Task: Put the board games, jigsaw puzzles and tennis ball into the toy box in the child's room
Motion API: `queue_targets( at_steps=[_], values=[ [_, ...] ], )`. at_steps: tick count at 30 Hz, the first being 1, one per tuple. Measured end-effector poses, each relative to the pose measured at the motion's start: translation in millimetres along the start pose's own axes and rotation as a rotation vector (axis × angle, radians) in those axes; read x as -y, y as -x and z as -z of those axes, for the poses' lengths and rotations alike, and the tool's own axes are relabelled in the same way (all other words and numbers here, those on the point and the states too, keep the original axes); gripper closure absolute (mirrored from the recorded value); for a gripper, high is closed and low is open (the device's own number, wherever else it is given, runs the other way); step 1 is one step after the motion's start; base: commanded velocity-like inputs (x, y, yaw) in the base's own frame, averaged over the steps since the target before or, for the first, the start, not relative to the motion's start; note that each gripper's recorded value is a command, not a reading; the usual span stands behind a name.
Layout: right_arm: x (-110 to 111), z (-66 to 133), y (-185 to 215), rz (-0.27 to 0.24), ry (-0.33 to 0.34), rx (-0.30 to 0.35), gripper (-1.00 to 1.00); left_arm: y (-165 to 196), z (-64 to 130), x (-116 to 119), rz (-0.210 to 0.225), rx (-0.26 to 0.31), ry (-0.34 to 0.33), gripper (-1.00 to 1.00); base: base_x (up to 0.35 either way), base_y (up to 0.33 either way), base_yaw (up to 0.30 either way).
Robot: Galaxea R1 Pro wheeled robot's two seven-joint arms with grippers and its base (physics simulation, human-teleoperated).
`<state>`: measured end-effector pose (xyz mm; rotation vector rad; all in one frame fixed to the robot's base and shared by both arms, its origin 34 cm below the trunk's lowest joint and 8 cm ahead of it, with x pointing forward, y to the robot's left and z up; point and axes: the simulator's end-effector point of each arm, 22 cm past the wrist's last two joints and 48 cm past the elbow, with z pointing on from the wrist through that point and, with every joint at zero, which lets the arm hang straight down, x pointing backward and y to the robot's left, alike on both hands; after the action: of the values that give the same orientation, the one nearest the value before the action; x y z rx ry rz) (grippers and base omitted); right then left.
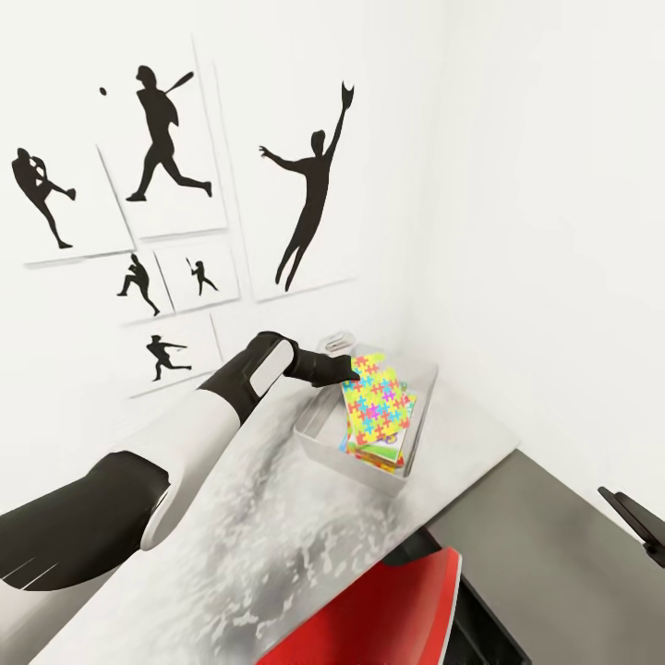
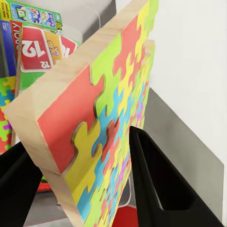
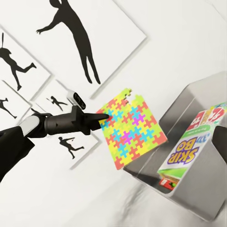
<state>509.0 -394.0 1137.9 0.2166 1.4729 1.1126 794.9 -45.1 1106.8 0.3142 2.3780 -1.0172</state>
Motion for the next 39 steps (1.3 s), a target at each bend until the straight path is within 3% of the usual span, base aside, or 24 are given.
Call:
queue_targets(
  at_steps=[28,39],
  values=[
    [16.1,-1.7,-10.9,-0.021,-0.033,-0.024,-1.0,-11.3,-20.7,-20.3,0.014,-0.018,0.005,1.0,0.0,0.0,0.0],
    [22.4,-2.1,-15.3,-0.03,-0.045,-0.034,-1.0,-4.6,-24.1,-14.9,-0.005,-0.001,-0.015,1.0,0.0,0.0,0.0]
  ],
)
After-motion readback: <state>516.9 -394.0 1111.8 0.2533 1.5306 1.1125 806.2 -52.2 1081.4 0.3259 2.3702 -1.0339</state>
